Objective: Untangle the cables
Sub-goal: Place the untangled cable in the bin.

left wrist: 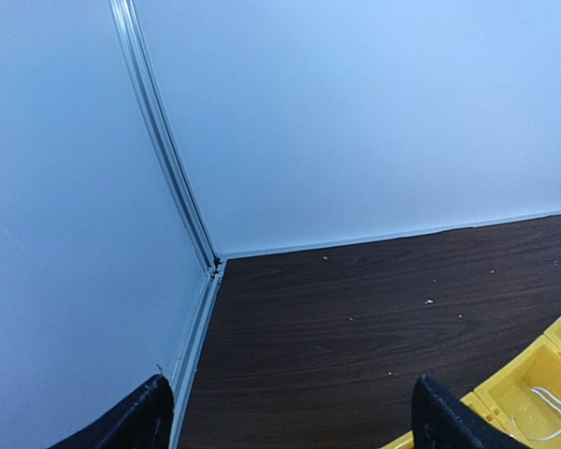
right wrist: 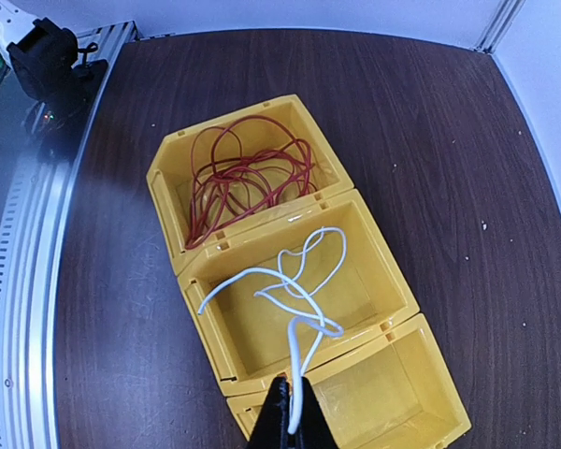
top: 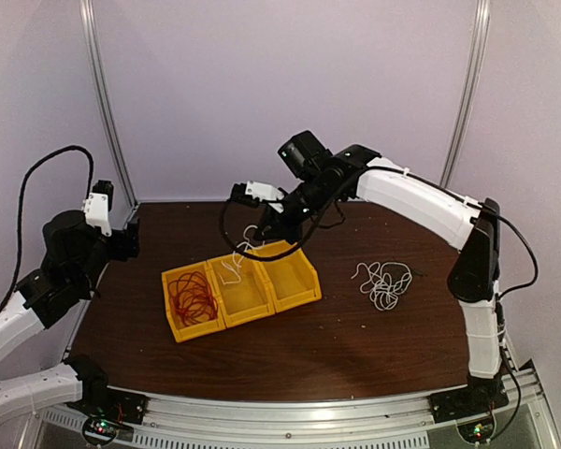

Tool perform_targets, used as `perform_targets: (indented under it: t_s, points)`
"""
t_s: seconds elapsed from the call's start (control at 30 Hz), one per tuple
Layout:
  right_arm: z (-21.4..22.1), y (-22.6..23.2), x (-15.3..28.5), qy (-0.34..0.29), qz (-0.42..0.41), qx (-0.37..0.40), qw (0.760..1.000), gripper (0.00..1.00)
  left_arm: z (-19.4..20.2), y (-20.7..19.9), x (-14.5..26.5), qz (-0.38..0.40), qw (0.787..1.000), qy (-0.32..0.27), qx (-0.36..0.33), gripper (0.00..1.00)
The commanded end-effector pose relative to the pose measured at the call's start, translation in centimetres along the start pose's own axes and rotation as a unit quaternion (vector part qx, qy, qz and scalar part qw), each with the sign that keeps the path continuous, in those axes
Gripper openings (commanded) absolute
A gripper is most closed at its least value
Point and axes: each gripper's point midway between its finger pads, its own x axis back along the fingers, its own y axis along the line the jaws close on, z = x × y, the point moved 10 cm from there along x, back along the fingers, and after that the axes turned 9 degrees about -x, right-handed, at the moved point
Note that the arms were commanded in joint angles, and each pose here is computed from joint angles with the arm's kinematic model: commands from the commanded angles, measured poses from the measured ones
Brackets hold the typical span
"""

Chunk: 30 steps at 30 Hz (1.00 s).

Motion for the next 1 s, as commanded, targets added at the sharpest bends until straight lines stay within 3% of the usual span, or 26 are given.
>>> perform_targets:
  t_s: [0.0,0.4,0.6,0.97]
  points:
    - [0.1,-1.1,-3.0,0.007,0.018,-0.023,1.0,0.0,-0.6,0.5,0.1,-0.014,1.0,-0.024,0.01,0.9]
    - [4.2,-1.5,-14.1,0.089,0.027,-0.054,0.994,0.0,-0.6,0.9,0.6,-0.022,0.999,-0.034,0.013,0.89]
    - [5.0,-1.0,-16.6,0.116,0.055,-0.042,0.991,0.0,-0.6,1.0,0.8,-0.021,0.999,-0.038,0.013,0.89]
    - [3.4,0.5,-13.5,0.119,0.084,-0.019,0.989,0.4,-0.6,0.8,0.8,-0.014,0.999,-0.042,0.011,0.89]
